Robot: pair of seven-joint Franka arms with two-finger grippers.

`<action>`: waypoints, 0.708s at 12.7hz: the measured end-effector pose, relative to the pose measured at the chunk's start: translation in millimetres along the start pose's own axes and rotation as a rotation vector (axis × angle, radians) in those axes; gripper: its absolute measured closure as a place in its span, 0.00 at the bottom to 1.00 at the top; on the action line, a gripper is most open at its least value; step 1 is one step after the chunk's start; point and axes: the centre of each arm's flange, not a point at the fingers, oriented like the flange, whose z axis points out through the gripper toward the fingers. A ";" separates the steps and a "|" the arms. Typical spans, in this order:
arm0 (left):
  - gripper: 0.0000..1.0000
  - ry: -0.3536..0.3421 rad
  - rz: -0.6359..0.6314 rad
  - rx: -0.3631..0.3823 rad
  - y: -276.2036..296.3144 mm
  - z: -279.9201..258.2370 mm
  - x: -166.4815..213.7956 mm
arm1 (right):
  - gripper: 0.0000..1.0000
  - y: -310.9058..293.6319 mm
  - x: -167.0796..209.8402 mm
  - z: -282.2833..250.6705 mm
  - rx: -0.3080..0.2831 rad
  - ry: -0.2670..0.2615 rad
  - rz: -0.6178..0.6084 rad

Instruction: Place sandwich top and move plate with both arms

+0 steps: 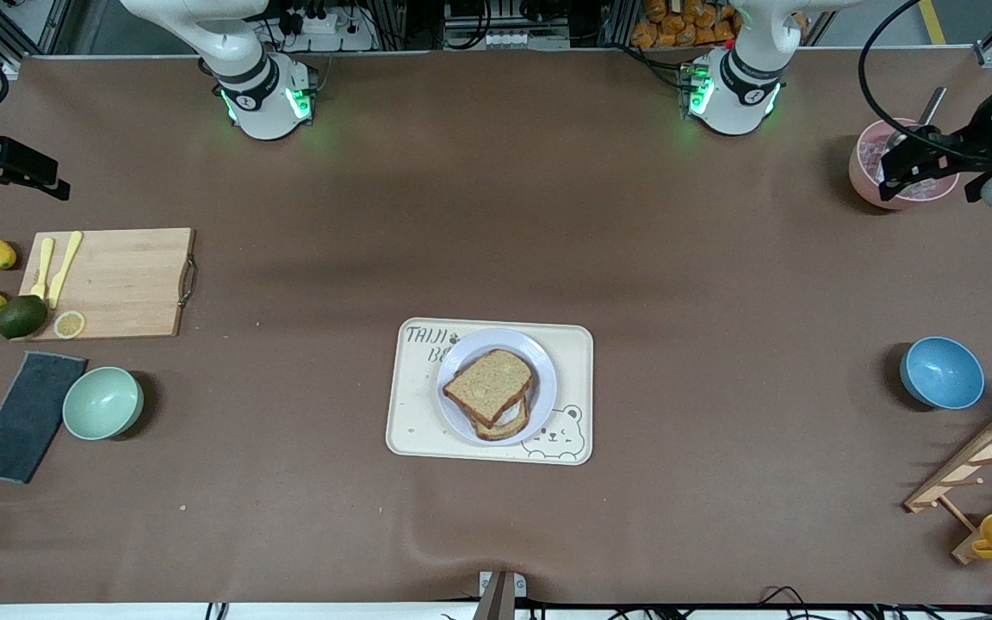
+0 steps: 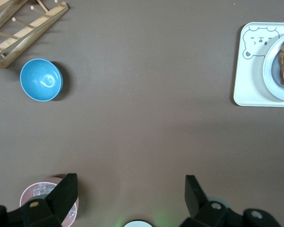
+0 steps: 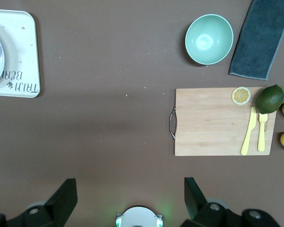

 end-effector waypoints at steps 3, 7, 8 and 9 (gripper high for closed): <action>0.00 0.000 -0.002 -0.004 1.5 0.0 -0.1 | 0.00 0.0 0.0 0.0 0.000 0.000 0.000; 0.00 0.000 -0.008 -0.005 6.8 -0.2 -0.5 | 0.00 0.1 0.0 0.0 0.000 0.000 0.000; 0.00 0.001 -0.008 -0.006 6.8 -0.5 -0.6 | 0.00 0.2 0.0 0.0 0.000 0.000 0.000; 0.00 0.001 -0.008 -0.006 6.8 -0.9 -0.7 | 0.00 0.3 0.0 0.0 0.000 0.000 0.000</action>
